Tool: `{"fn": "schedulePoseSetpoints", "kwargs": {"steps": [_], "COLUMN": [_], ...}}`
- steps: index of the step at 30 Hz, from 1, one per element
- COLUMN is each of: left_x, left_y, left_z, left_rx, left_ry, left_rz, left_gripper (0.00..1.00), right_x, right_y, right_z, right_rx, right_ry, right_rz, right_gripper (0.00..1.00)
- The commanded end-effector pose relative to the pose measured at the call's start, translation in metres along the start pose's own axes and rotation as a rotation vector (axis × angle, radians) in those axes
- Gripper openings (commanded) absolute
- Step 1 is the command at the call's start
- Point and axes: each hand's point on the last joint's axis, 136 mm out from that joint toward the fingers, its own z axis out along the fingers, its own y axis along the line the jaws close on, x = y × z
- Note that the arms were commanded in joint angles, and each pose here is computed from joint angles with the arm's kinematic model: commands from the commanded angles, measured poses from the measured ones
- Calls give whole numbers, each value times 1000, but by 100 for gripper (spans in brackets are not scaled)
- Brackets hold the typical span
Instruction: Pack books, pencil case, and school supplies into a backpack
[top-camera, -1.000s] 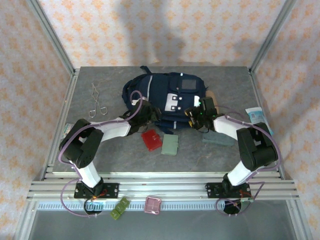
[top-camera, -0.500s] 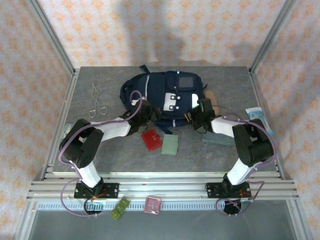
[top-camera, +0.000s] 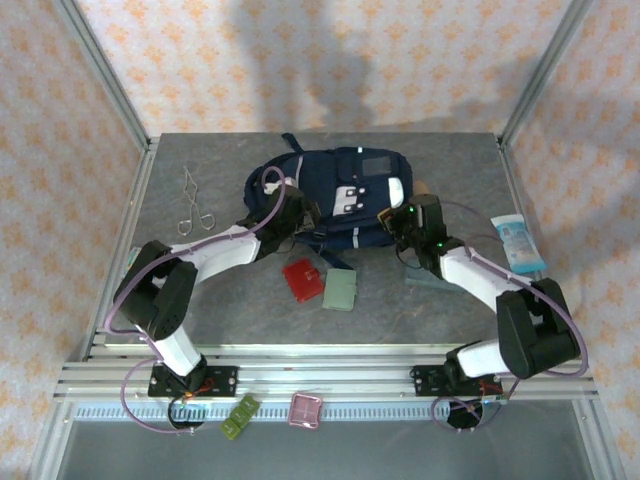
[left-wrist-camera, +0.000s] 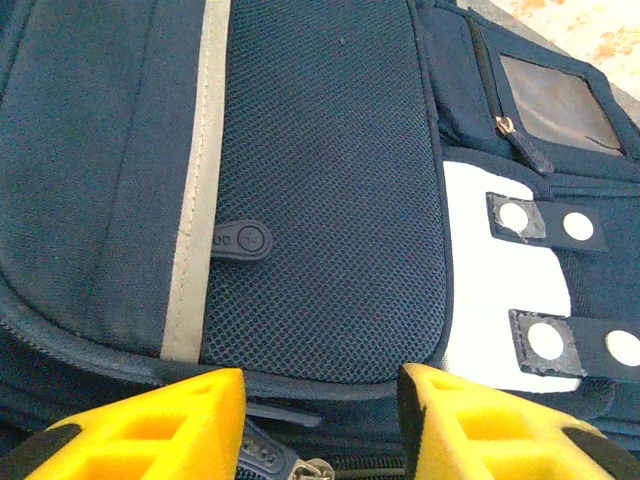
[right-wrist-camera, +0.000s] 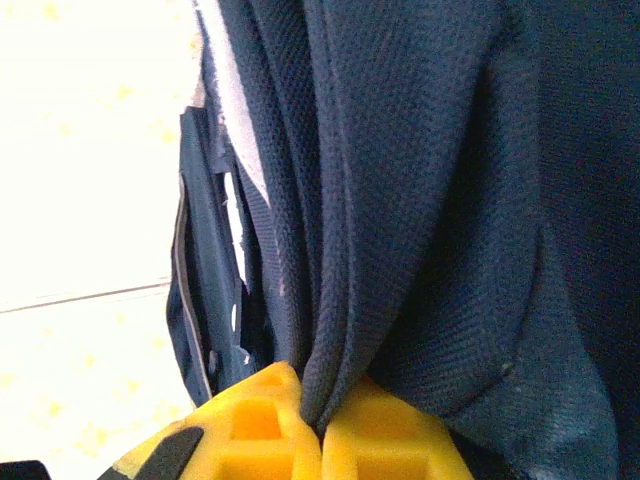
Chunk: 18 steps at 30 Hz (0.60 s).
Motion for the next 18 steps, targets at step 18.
{"fn": "schedulePoseSetpoints", "kwargs": {"steps": [18], "left_x": [62], "left_y": [-60], "left_z": [-21], "left_rx": [306], "left_ry": [266], "left_rz": [124], "left_gripper": [18], "right_x": [-23], "right_y": [73], "right_z": [-3], "right_rx": [-192], "right_ry": [-59], "right_rz": [-98], "right_gripper": [0]}}
